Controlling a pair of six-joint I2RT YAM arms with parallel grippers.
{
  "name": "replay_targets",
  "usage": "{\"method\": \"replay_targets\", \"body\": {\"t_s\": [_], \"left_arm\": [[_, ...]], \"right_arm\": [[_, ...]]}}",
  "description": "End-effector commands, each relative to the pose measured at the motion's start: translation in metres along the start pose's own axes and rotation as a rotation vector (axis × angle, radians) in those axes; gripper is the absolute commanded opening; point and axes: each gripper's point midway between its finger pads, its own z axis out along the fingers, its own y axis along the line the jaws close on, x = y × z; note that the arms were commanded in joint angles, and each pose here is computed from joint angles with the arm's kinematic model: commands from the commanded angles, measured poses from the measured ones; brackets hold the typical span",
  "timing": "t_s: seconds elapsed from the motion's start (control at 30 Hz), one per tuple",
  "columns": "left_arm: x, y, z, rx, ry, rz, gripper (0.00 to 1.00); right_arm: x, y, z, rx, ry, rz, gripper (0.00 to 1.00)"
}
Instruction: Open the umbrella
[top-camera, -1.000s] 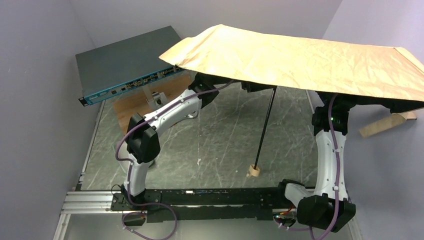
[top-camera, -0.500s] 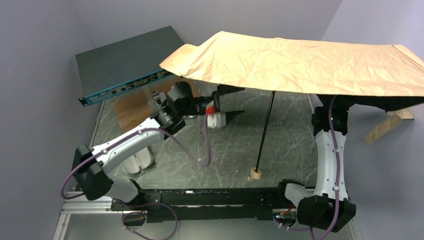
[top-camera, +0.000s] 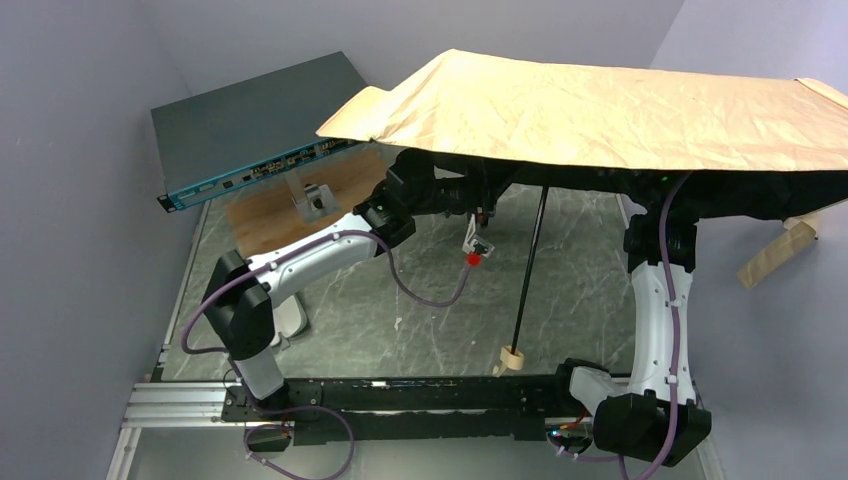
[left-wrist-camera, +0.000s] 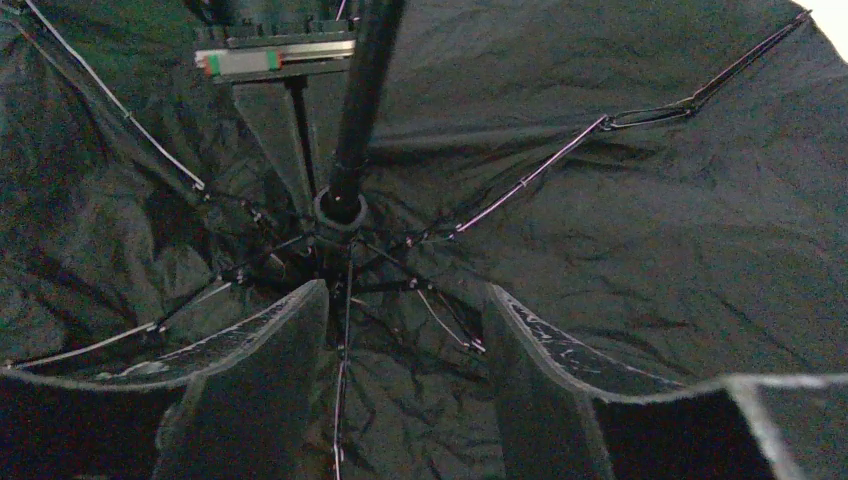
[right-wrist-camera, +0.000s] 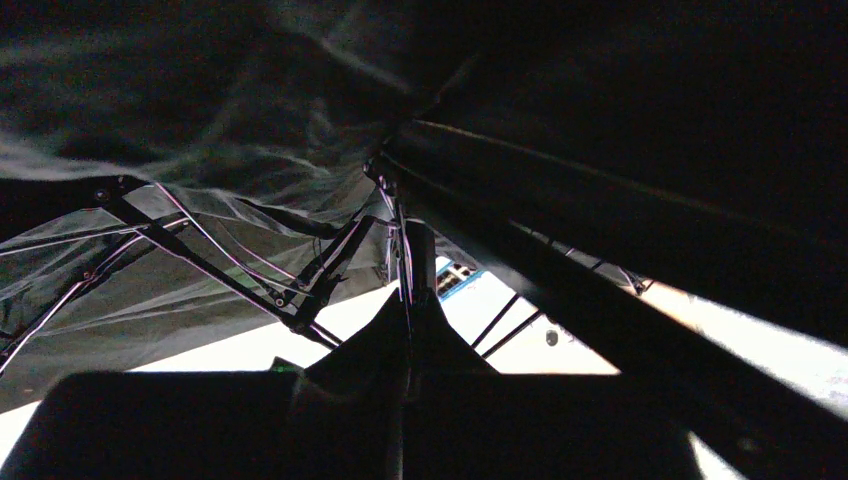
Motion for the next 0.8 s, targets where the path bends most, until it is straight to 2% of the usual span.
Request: {"method": "replay_targets", "body": {"t_s": [0.0,0.47,0.77], "left_arm": [[-0.009,0.052,0.008,-0.118,-0.041,0.207,0.60],[-0.030,0.055,0.030,-0.149,-0.136,0.250,0.50],[-0.024,0.046,0.040,-0.131,-0.132,0.285,0.36]], "right_arm": [[0.003,0.032,-0.008,-0.080,0.013,-0.020,0.00],[0.014,0.029,-0.008,-0.074,0.037,-0.004,0.00],[0.019,0.031,-0.007,-0.078,0.055,0.007,0.00]]}}
